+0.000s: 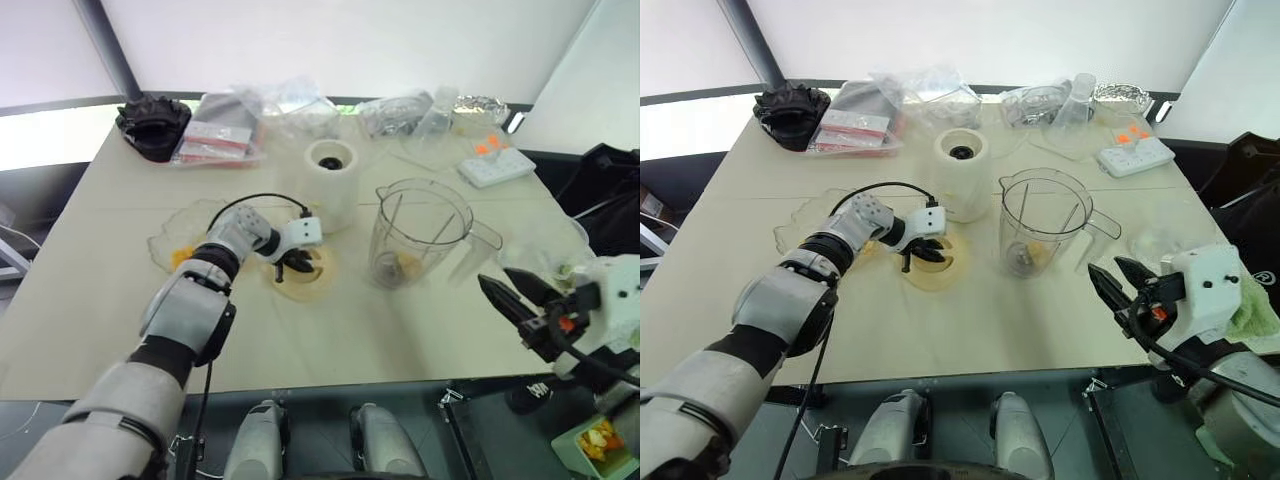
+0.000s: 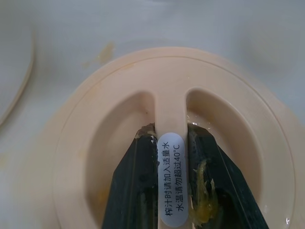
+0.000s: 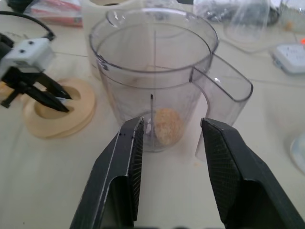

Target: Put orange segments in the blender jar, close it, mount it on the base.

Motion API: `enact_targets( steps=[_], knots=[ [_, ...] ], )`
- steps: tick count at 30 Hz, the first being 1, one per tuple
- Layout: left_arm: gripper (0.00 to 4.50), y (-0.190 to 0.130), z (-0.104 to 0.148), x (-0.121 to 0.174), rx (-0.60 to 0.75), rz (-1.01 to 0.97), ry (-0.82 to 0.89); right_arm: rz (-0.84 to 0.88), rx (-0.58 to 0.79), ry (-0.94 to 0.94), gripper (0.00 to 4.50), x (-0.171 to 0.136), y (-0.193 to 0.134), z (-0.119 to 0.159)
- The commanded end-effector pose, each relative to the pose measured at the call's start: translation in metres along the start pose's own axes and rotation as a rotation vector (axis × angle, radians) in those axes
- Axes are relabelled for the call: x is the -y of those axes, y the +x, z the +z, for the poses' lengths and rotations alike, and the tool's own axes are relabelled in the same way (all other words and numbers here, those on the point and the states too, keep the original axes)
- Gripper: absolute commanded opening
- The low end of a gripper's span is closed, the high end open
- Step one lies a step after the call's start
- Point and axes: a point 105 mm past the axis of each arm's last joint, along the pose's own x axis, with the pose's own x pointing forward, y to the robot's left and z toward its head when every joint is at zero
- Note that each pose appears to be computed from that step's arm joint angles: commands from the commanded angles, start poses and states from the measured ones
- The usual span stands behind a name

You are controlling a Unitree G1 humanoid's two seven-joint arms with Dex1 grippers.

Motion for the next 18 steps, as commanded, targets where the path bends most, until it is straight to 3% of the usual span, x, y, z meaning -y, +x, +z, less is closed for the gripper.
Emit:
enact_targets(
  steps=[1, 4, 14, 18],
  knots=[
    [0.28, -0.017, 0.029, -0.010, 0.137, 0.016, 0.070, -0.050, 0.017, 0.007, 2.74, 0.004, 0.008, -0.007],
    [0.28, -0.026, 0.041, -0.011, 0.219, 0.011, 0.091, -0.100, 0.012, 0.000, 4.13, 0.010, 0.017, -0.017],
    [0.28, -0.060, 0.078, -0.018, 0.458, 0.038, 0.147, -0.252, 0.011, -0.037, 4.13, 0.033, 0.042, -0.037],
    [0.28, -0.066, 0.080, -0.020, 0.466, 0.081, 0.178, -0.314, 0.041, -0.002, 4.13, 0.043, 0.053, -0.038]
  ],
)
